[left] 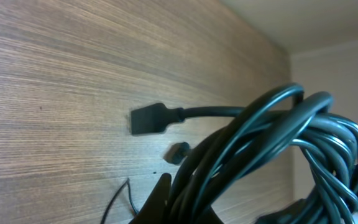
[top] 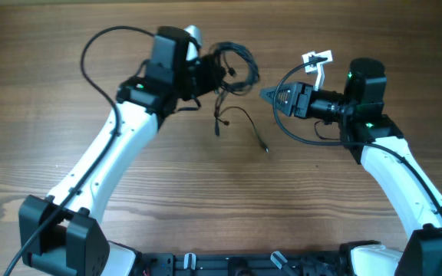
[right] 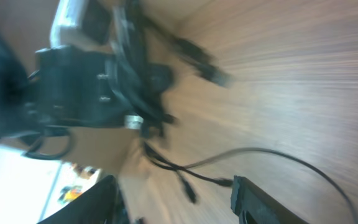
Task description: Untangle cables
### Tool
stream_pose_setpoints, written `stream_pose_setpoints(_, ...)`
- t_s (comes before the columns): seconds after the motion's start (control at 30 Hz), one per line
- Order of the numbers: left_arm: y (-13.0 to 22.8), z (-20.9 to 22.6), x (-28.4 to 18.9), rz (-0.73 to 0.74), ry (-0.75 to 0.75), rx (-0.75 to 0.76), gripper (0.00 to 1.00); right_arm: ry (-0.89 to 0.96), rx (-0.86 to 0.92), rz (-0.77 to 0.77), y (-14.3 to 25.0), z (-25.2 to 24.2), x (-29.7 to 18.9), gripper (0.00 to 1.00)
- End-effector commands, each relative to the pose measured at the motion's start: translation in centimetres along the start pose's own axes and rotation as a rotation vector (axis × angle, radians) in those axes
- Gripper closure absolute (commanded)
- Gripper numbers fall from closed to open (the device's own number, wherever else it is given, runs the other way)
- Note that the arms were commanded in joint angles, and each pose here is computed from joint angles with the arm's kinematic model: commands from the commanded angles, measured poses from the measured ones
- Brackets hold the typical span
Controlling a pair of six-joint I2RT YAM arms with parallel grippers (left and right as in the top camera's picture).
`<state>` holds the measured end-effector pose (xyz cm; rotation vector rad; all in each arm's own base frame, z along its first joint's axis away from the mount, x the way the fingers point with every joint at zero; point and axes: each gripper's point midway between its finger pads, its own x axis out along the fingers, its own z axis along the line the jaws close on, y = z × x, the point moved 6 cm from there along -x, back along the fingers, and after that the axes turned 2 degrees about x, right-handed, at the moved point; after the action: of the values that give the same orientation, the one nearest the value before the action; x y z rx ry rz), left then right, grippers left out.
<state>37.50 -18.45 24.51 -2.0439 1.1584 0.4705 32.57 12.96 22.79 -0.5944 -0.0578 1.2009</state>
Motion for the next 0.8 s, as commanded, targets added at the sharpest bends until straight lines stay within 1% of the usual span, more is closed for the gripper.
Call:
stream_pose_setpoints(0.0,-0.9,-0.2,-1.5,0.086,0.155,-0.085,0.96,0.143,-0.101,-0.065,-0.4,-1.1,0.7,0.39)
stream_pose_setpoints(0.07,-0.9,-0.1,-1.9,0.129,0.203,-0.101,0.96,0.142,-0.134,-0.081,-0.6,-0.6,1.3,0.41)
stream_pose_setpoints(0.17,-0.2,-0.2,-1.8,0.158,0.196,-0.109,0.96,0.109,-0.177,-0.080,-0.5,0.4,2.1,0.50)
stream_pose_setpoints(0.33,0.7,-0.9,-1.2,0.165,0.176,-0.092,0.96,0.098,-0.187,-0.071,-0.3,0.7,2.4,0.51)
stream_pose_setpoints(0.37,0.7,-0.9,-1.0,0.153,0.153,-0.110,0.96,0.087,-0.185,-0.065,-0.2,0.9,2.4,0.54)
stream_pose_setpoints(0.4,0.7,-0.8,-0.9,0.136,0.129,-0.130,0.96,0.064,-0.188,-0.052,-0.1,1.1,2.4,0.55)
stream_pose_setpoints(0.57,0.5,-0.5,-0.7,0.112,0.095,-0.166,0.96,-0.006,-0.194,-0.012,0.4,1.9,2.5,0.54)
stream_pose_setpoints(0.63,0.5,-0.5,-0.7,0.110,0.087,-0.224,0.96,-0.006,-0.165,-0.013,0.4,1.9,2.5,0.53)
stream_pose_setpoints(0.77,1.2,-1.2,-0.4,0.131,0.095,-0.213,0.96,-0.014,-0.166,-0.029,0.0,2.2,2.4,0.53)
